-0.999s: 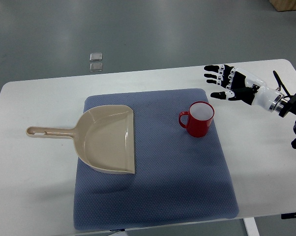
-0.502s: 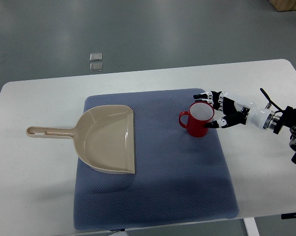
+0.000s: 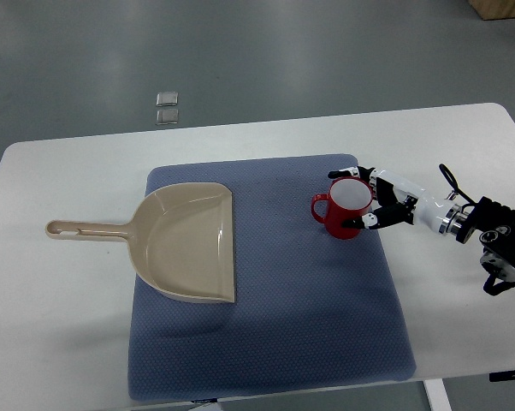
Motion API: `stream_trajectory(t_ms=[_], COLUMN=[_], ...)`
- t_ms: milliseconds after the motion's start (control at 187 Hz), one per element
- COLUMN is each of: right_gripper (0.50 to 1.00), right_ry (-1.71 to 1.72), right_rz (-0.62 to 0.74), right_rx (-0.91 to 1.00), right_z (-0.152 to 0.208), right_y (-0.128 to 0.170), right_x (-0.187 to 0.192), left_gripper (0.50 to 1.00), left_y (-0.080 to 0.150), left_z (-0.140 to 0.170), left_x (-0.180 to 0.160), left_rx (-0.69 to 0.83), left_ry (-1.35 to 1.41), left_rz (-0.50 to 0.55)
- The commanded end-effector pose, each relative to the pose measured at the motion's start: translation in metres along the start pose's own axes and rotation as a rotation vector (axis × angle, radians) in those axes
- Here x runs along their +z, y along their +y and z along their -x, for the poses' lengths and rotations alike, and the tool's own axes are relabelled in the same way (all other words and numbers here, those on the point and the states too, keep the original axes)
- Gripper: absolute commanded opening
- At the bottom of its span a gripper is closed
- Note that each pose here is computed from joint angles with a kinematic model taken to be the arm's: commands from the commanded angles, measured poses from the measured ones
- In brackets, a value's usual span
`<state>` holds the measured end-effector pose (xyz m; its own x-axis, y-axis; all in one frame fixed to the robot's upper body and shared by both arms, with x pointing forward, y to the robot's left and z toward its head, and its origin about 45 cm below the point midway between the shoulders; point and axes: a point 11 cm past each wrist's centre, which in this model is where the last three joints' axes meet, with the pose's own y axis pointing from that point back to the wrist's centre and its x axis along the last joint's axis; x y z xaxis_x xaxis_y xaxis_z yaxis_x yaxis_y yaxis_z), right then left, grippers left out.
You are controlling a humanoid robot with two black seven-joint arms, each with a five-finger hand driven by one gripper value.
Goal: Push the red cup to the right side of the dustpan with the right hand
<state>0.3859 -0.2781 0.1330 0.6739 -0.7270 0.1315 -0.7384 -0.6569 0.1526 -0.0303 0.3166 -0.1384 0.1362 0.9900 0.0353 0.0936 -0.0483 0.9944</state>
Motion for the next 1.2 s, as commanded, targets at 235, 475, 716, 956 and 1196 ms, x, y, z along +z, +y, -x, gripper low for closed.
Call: stream_trajectory(t_ms=[235,475,716,956,1196], right_gripper=[0.936,0.936,0.932,0.930,0.928], right_ry=[-0.012,-0.037,-0.035,-0.070,-0.095], right_rz=[-0.014,-0.025,-0.032,-0.053,-0.083], right_rx=[0.021,0.022,0.044,0.031,0.023], right_z=[0.010,0.020,0.029,0.049,0.065], right_y=[-0.011,-0.016,-0.023,-0.035,-0.050], right_x=[0.003,0.006,0.009,0.010,0.005], left_gripper=[1.000,1.000,1.000,1.000,1.000], left_y=[0.000,0.000,0.000,0.000,0.000], left_z=[0.000,0.001,0.001,0.001,0.001], left_x=[0.000,0.000,0.000,0.000,-0.001], left_rx=[0.000,-0.001,-0.003,-0.001,-0.002], left_ry=[0.000,0.000,0.000,0.001,0.003], left_rz=[-0.001,0.001,-0.001,0.001,0.000])
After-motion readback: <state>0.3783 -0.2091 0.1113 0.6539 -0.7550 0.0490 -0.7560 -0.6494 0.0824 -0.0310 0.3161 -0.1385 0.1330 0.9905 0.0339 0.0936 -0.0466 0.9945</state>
